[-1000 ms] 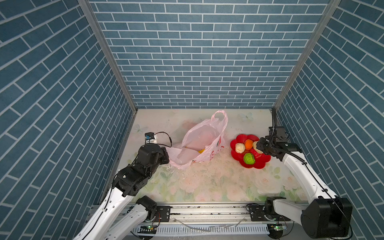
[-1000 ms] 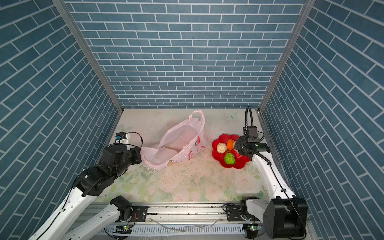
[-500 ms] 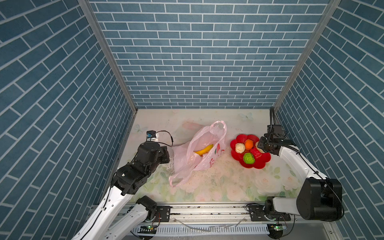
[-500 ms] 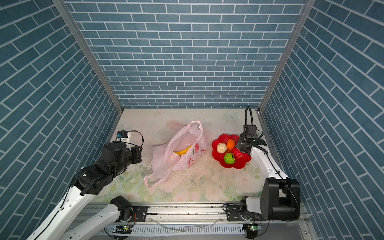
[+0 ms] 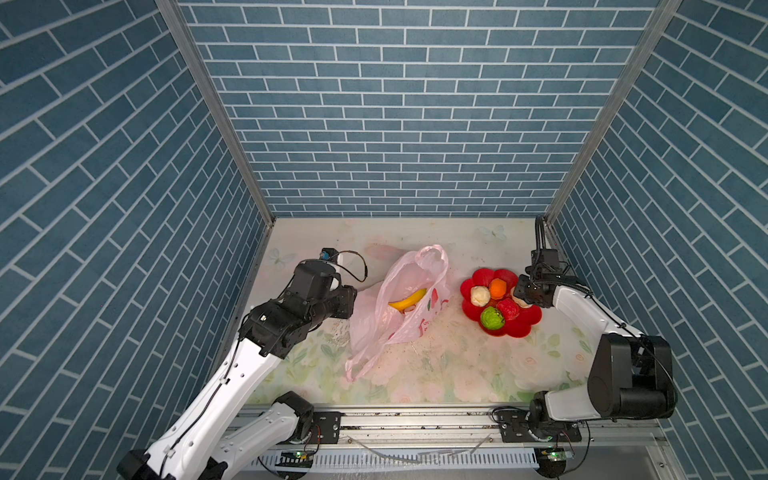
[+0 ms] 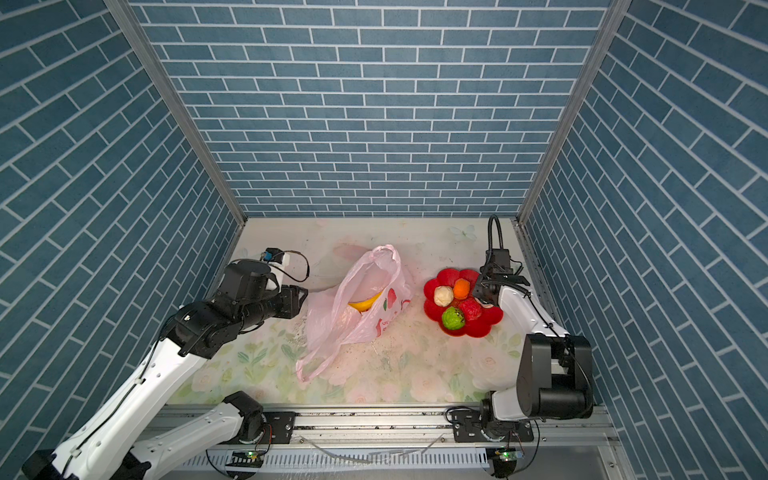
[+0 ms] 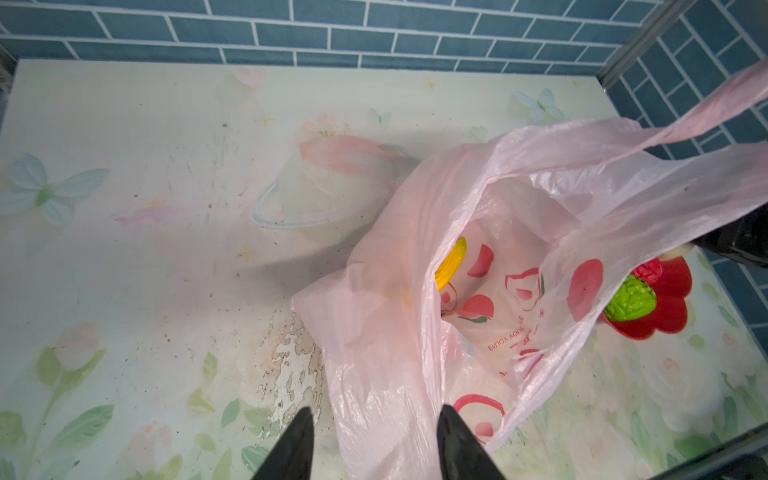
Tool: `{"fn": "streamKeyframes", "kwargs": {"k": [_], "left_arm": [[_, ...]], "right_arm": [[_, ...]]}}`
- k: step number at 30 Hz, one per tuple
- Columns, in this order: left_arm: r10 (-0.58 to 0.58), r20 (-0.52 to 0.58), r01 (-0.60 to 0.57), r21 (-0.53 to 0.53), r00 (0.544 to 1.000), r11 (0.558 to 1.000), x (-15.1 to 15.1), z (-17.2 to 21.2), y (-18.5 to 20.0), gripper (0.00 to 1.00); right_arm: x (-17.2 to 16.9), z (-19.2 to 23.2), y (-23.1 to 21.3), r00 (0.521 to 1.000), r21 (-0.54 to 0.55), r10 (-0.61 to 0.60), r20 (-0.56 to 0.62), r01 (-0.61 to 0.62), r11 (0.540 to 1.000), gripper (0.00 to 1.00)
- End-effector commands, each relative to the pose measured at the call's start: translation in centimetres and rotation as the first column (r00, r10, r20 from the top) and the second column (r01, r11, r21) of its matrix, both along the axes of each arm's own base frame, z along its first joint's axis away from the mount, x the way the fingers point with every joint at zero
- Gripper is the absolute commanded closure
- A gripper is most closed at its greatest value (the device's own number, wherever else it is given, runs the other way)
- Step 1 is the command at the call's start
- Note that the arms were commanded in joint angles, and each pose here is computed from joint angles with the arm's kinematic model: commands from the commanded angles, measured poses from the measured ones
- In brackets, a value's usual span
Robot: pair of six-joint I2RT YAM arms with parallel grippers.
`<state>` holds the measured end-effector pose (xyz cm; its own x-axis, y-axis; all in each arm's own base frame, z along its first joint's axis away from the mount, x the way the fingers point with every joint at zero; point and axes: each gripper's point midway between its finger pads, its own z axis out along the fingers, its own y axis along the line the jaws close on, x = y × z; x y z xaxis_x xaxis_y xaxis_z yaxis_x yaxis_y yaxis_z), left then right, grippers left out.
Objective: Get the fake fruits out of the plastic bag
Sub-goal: 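Carry the pale fruit to the red plate and release it with the right gripper, then raise the bag handle with the left gripper while the right lifts off the plate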
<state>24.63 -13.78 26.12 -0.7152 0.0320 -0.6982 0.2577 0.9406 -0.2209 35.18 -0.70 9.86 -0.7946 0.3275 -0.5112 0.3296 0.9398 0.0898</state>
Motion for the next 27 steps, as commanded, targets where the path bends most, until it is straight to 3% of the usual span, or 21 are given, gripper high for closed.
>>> {"fn": "streamKeyframes", "kwargs": {"k": [1,5,11,19,27], "left_arm": [[-0.118,-0.08,0.119,0.004,0.99,0.993,-1.1,-0.7,-1.5,0.43],[-0.183,-0.144,0.184,-0.007,0.973,0.983,-0.9,-2.0,-3.0,0.38],[-0.262,-0.214,0.262,-0.026,0.941,0.965,-0.2,-4.0,-5.0,0.29],[-0.265,-0.289,0.286,0.032,0.92,0.958,1.5,-7.2,-5.7,0.24],[-0.229,-0.333,0.271,0.084,0.915,0.959,4.5,-10.7,-6.7,0.29]], "right_arm": [[0.1,0.7,-0.1,1.0,-0.018,0.025,0.009,-0.025,1.0,0.63],[-0.2,1.4,-0.3,1.0,-0.03,0.019,0.018,-0.019,0.999,0.49],[-0.7,2.0,-0.7,1.0,-0.049,0.01,0.026,-0.008,0.999,0.36],[-1.0,3.2,-0.6,0.999,-0.042,0.012,0.052,-0.01,0.999,0.34],[-1.9,7.3,0.8,0.988,0.022,0.05,0.143,-0.053,0.998,0.35]]}}
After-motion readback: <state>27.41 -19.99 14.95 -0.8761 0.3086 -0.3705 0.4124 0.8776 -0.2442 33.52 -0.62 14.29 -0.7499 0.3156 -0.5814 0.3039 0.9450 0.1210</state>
